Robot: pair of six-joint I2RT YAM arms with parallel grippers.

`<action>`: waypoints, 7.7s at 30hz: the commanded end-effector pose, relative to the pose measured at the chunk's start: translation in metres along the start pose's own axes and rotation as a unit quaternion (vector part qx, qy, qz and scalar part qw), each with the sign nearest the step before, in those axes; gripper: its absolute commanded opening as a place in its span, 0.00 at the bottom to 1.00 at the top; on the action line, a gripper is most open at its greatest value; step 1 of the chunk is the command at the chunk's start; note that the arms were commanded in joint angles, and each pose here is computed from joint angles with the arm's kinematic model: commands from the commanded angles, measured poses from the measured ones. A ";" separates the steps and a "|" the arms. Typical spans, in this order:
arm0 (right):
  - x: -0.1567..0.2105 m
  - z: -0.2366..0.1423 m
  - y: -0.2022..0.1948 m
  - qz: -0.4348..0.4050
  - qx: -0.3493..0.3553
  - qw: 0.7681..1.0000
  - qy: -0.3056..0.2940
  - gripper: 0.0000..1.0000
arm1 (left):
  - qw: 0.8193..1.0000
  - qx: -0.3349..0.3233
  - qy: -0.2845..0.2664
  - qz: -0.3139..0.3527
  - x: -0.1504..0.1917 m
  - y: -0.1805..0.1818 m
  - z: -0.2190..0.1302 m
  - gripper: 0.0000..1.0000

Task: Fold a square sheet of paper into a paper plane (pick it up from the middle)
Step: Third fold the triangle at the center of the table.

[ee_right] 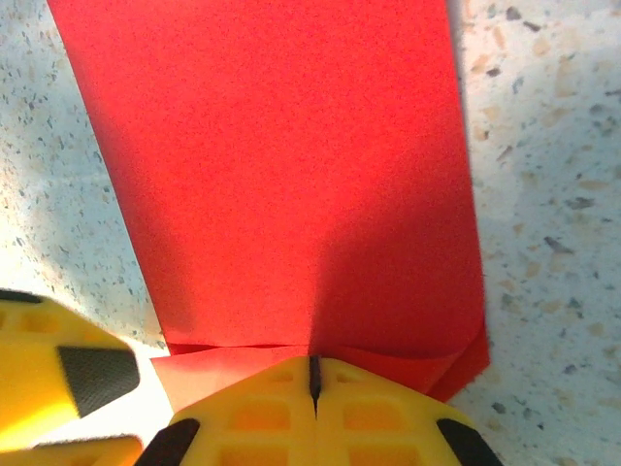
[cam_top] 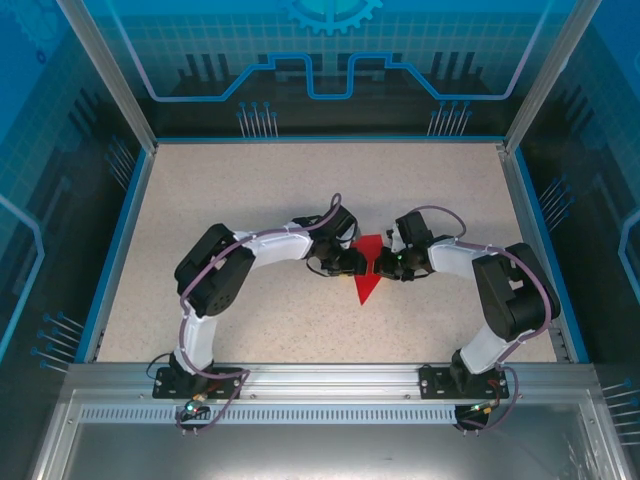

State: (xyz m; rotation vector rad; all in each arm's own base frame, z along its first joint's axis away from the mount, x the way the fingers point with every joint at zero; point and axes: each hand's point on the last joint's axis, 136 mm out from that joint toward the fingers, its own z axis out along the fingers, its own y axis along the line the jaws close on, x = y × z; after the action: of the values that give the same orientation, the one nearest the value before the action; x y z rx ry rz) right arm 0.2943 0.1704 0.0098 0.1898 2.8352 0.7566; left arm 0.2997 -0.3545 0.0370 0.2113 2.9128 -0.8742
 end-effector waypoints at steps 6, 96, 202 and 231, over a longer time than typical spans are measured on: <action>0.025 0.013 -0.037 0.024 0.053 0.998 0.039 0.00 | 0.999 -0.026 -0.011 -0.025 0.039 -0.016 -0.015 0.44; 0.032 0.013 -0.041 0.018 0.041 0.998 0.044 0.00 | 0.981 -0.182 0.008 0.060 0.060 0.014 0.015 0.11; 0.033 0.003 -0.039 0.056 0.040 0.998 0.010 0.01 | 0.991 -0.118 0.059 0.029 0.078 0.049 0.050 0.08; -0.023 -0.017 -0.057 0.169 -0.021 0.983 -0.064 0.02 | 0.979 -0.177 0.081 0.062 0.094 0.071 0.036 0.07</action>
State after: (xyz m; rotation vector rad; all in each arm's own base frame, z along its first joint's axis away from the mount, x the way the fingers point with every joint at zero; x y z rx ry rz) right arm 0.2938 0.1384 0.0103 0.5531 2.7502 0.9456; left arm 0.2668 -0.3775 0.0129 0.4219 2.8215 -0.7024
